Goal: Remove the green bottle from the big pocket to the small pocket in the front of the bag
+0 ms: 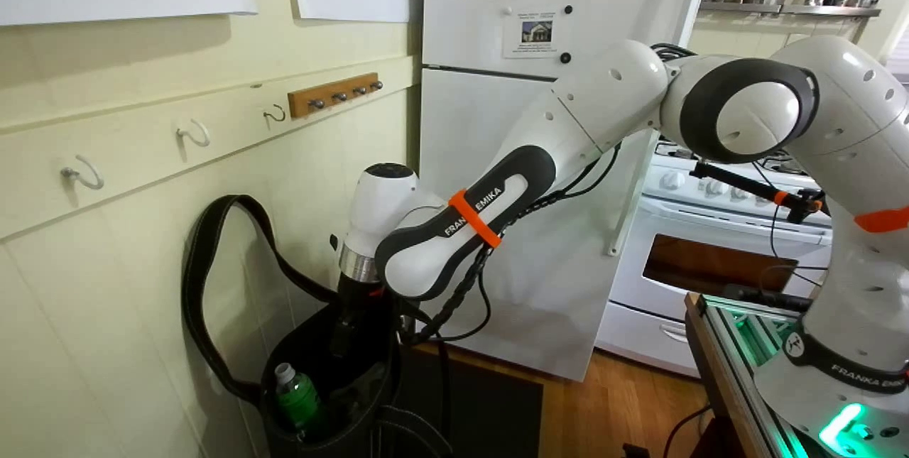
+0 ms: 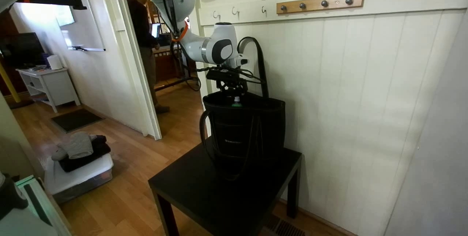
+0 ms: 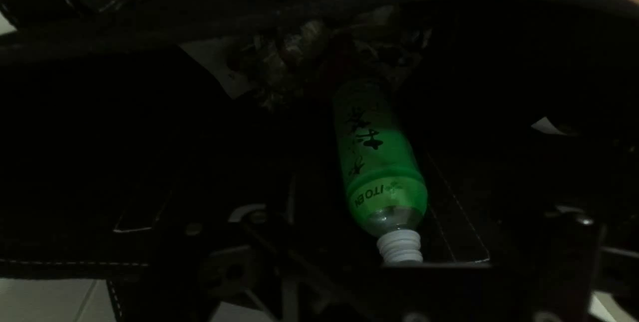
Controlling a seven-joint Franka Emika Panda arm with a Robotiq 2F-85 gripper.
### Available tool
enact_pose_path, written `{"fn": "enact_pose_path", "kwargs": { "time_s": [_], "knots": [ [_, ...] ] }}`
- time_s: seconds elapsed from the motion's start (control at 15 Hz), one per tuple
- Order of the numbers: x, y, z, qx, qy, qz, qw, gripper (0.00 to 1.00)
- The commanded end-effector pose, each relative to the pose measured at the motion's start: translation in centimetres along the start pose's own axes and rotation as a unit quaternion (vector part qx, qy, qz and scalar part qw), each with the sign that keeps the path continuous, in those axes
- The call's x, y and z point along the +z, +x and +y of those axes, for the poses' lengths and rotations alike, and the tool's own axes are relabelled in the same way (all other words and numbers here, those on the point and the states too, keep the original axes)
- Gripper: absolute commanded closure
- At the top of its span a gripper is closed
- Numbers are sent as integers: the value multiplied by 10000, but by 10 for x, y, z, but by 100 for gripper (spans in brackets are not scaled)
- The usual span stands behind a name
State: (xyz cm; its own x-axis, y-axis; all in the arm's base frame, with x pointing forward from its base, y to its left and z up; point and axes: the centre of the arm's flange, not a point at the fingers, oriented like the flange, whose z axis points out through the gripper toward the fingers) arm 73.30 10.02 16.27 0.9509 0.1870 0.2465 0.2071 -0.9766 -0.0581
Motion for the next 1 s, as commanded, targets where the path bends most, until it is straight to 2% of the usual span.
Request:
{"fn": "enact_pose_path", "kwargs": {
  "time_s": [0.0,0.13,0.47,0.93],
  "knots": [
    [-1,1,0,2,-6,11,10000,0],
    [-2,2,1,5,-14,29,10000,0],
    [32,14,-2,28,-385,-169,9991,0],
    [66,29,-20,-205,-572,63,9981,0]
  ]
}}
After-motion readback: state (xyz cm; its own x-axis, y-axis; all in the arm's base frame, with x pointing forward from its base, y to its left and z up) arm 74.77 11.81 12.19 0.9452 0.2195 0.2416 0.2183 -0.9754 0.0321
